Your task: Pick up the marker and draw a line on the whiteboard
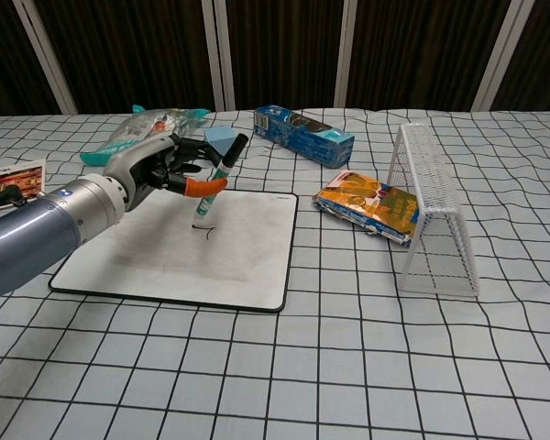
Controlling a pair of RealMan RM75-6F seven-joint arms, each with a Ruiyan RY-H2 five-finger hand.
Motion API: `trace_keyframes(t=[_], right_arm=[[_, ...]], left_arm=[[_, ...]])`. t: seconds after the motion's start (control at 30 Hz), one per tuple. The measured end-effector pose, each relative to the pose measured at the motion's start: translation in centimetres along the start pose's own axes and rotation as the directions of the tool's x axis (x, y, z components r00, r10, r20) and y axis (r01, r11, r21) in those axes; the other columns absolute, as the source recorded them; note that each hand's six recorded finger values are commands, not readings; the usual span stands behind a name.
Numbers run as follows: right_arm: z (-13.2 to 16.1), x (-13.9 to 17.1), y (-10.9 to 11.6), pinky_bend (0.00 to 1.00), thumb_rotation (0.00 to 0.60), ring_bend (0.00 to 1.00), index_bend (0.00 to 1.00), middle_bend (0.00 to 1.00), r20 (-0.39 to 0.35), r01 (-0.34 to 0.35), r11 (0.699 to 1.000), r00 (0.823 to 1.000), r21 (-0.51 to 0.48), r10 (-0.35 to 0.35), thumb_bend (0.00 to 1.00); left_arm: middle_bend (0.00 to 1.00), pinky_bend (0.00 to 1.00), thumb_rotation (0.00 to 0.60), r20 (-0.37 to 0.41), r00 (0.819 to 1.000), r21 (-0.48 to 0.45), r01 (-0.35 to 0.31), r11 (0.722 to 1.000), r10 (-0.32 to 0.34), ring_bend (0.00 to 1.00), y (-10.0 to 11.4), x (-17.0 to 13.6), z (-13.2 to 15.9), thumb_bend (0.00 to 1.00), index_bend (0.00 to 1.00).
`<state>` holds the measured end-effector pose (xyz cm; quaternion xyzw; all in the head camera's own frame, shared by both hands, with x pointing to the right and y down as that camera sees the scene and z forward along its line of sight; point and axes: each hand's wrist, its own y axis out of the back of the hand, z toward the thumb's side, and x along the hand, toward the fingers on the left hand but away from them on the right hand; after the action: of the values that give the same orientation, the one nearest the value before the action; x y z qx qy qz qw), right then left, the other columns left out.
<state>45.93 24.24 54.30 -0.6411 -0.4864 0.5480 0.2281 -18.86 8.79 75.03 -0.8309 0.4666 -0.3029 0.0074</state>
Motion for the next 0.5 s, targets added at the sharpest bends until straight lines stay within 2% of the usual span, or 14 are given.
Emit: trace_keyframes(t=[0.2, 0.33, 0.5], right_arm=[[0.0, 0.1, 0.0, 0.0, 0.6, 0.0, 0.0, 0.0, 0.002, 0.0, 1.0, 1.0, 0.001, 0.0, 0.3], [0.0, 0.1, 0.0, 0.0, 0.6, 0.0, 0.0, 0.0, 0.002, 0.001, 1.0, 1.0, 0.002, -0.001, 0.3], [0.0, 0.1, 0.0, 0.0, 0.6, 0.0, 0.0, 0.0, 0.001, 0.001, 1.0, 1.0, 0.004, -0.001, 0.3]], left_arm=[[0.26, 0.09, 0.6, -0.002, 1.0, 0.022, -0.026, 0.999, 0.027, 0.05, 1.2, 0.2, -0.5, 0.59, 0.79], [0.26, 0.09, 0.6, 0.01, 0.999, -0.018, -0.053, 0.998, 0.053, 0.05, 2.1, 0.2, -0.1, 0.59, 0.79], [0.26, 0.09, 0.6, 0.065, 0.994, -0.092, -0.082, 0.992, 0.088, 0.05, 3.2, -0.1, 1.9, 0.59, 0.79]])
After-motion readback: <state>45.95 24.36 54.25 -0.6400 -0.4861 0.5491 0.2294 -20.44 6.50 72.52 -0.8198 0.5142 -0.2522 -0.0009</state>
